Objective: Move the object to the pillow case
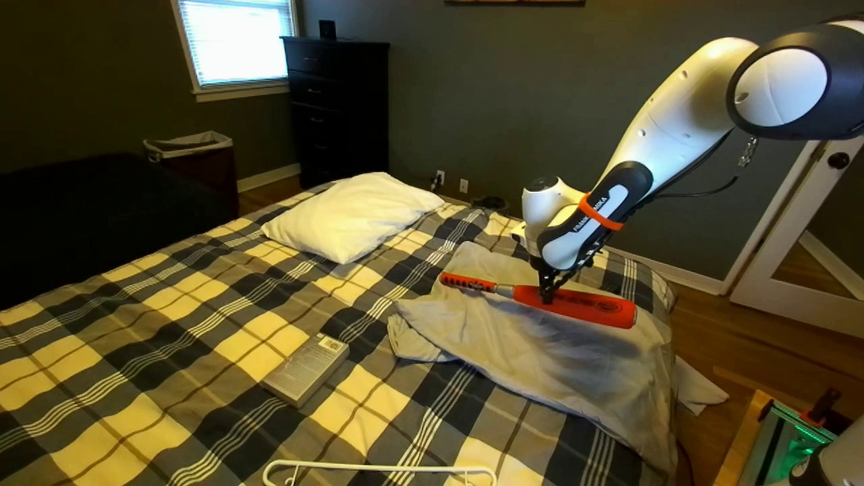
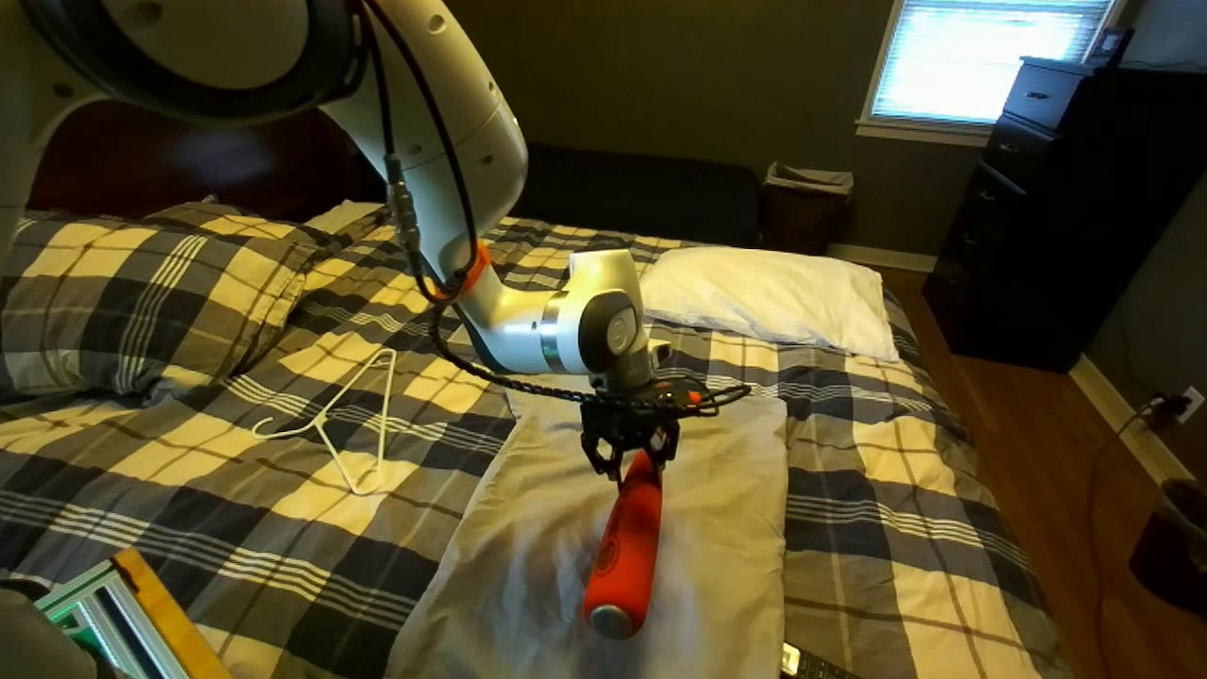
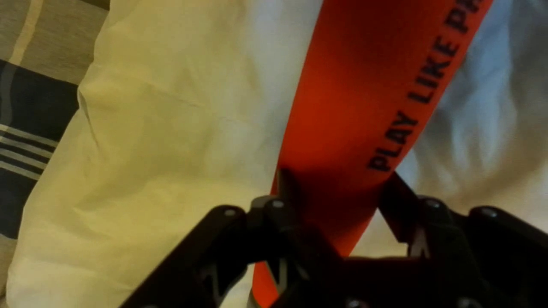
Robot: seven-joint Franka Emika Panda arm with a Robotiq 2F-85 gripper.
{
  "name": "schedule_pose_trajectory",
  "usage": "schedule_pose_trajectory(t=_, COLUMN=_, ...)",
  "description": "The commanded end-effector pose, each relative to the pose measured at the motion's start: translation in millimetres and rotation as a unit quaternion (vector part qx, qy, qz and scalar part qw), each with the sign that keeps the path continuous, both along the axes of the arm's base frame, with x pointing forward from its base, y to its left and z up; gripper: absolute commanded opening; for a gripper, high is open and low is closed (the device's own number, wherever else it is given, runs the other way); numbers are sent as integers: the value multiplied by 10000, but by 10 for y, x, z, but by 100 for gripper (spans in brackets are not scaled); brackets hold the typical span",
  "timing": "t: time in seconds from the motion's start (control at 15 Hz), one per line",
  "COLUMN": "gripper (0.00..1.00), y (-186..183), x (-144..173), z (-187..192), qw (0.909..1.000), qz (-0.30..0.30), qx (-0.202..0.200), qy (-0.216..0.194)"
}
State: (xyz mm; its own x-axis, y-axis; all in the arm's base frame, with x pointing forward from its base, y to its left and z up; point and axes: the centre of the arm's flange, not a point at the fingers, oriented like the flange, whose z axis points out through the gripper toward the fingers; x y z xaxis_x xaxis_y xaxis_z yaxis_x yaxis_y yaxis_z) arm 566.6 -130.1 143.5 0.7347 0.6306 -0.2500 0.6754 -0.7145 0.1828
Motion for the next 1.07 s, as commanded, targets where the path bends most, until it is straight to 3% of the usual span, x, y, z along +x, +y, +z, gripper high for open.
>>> schedule_pose_trajectory(t=0.0, gripper=27, y=30, x=-39, z=71, qw=9983, qz=-199, qx=14, qy=-550)
schedule_pose_trajectory(t=0.2, gripper=27, y=142, x=-35, z=-25, qw=9934, qz=-413, qx=261, qy=-1038)
schedule_pose_trajectory(t=0.33, gripper=27, y=214, x=-63, z=-122, qw=9919, qz=-493, qx=362, qy=-1110)
schedule_pose_trajectory(t=0.67, gripper=27, y=401, x=-198, z=-350, qw=9942, qz=-559, qx=404, qy=-821)
schedule_pose_trajectory(t=1.0, gripper=27, y=380, x=-459, z=-178, qw=9943, qz=-514, qx=146, qy=-920)
